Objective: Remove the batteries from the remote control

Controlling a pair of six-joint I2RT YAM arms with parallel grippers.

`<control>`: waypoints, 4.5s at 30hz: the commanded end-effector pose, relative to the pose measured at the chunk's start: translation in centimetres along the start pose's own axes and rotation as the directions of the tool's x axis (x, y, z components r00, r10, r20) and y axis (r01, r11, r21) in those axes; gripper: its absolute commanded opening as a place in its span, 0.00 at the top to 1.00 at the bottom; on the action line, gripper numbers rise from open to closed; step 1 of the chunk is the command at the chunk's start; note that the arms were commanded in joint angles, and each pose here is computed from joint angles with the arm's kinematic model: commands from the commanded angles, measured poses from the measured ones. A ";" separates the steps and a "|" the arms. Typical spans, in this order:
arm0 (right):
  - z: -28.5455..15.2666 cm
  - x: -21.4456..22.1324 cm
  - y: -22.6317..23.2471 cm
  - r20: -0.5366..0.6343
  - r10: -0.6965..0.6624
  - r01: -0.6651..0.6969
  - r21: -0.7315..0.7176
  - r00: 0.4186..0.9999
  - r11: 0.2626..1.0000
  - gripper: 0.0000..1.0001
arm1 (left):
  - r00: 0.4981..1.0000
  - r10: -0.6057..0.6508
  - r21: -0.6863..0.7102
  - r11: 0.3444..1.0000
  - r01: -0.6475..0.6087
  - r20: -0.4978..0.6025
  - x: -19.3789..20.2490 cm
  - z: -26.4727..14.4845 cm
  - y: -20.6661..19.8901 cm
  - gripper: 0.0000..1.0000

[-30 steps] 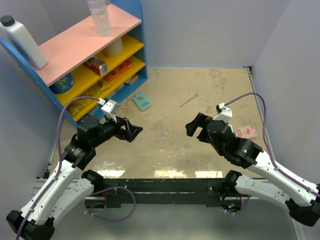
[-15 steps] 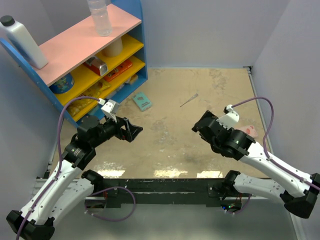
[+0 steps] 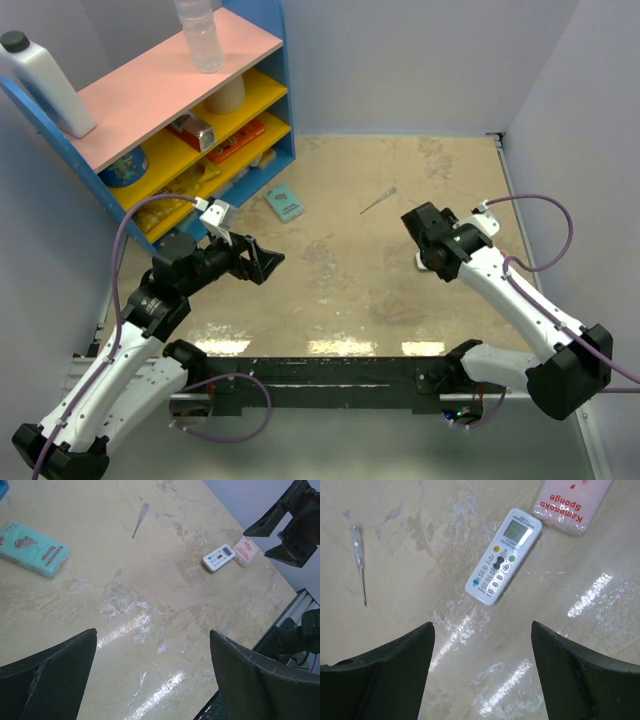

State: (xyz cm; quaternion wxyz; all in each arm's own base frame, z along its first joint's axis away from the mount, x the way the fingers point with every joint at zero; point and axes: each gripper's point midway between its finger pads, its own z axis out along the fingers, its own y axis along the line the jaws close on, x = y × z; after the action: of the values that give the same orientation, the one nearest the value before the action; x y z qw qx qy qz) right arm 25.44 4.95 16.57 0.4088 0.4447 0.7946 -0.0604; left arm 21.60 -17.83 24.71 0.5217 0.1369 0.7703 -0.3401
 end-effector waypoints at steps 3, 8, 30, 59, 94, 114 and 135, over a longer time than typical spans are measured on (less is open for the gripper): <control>4.9 -0.9 1.1 -0.068 0.103 -0.098 0.082 0.992 0.992 0.23 | 0.999 0.010 -0.004 1.000 -0.010 0.041 -1.1 -0.3 -0.1 0.02; 9.2 0.3 0.8 -0.158 0.159 -0.124 0.206 0.975 0.971 0.27 | 0.999 0.008 -0.036 0.999 -0.007 0.051 -1.4 -0.6 0.4 0.02; 15.2 3.8 -1.9 -0.265 0.235 -0.110 0.412 0.935 0.904 0.27 | 0.999 0.009 -0.005 1.000 -0.009 0.040 -1.1 -0.4 -0.1 0.03; 15.1 3.2 -2.6 -0.256 0.174 -0.074 0.358 0.951 0.931 0.59 | 0.999 0.007 -0.021 1.000 -0.006 0.053 -1.2 -0.6 0.0 0.06; -24.0 8.8 10.9 0.039 -0.643 -0.283 -0.876 0.765 -0.391 0.75 | 0.975 -0.221 0.564 0.804 0.187 -0.008 -5.0 1.5 -10.5 0.04; -27.3 10.9 12.2 0.057 -0.662 -0.335 -0.828 0.748 -0.449 0.75 | 0.955 -0.289 0.592 0.759 0.270 -0.065 -2.7 3.2 -10.8 0.11; -19.6 14.1 14.3 -0.015 -0.678 -0.123 -0.986 0.735 -0.112 0.23 | 0.889 -0.407 0.323 0.830 0.456 -0.209 1.8 5.7 -7.0 1.00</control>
State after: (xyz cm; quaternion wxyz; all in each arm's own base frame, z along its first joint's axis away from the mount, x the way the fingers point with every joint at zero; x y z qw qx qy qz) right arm 17.91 32.24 23.89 0.2740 -0.2115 0.7042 0.6199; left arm 19.70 -27.27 25.87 0.3475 0.0998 0.7031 -0.6123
